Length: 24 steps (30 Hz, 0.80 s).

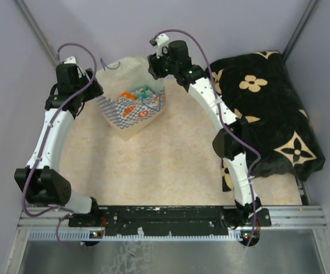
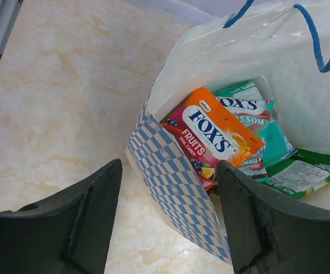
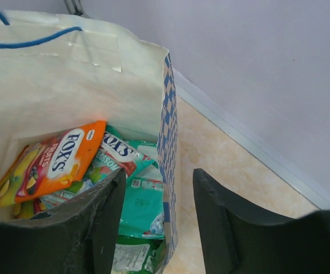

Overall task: Take the snacks out of the paper bag
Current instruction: Adjust the paper bag at the center of the board.

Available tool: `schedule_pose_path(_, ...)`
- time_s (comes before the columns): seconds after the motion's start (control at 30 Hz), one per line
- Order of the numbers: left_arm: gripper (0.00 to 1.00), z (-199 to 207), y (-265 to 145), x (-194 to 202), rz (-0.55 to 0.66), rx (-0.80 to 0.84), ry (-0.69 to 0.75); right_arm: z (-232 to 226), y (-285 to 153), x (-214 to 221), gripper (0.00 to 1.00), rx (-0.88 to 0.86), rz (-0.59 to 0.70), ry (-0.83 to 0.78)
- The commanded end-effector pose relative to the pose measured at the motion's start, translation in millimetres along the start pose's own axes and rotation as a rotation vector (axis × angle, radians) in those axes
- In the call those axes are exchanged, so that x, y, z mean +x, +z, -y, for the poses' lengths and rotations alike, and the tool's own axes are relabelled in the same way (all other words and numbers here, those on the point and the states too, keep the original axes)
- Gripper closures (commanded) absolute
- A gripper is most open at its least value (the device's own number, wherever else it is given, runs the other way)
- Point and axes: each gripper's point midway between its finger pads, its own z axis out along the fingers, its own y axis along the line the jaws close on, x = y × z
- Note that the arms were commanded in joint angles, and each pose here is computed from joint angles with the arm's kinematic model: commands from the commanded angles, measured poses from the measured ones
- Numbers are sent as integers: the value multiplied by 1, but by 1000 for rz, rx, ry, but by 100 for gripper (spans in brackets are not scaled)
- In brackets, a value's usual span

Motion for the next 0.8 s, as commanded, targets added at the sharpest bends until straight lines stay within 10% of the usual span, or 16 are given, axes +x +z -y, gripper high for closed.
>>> schedule_pose_path(0.0, 29, -2, 4, -11, 29, -19, -14, -7, -6, -32, 53, -22, 76, -57)
schedule_pose_path(0.27, 36, 7, 16, -3, -12, -20, -1, -7, -5, -30, 58, -24, 72, -70)
schedule_pose_path(0.6, 98, 19, 28, -6, -19, -29, 38, 0, -3, -23, 93, 14, 52, -83)
schedule_pose_path(0.77, 100, 33, 27, -18, -3, 24, 88, 14, -8, -25, 100, 98, 55, -76)
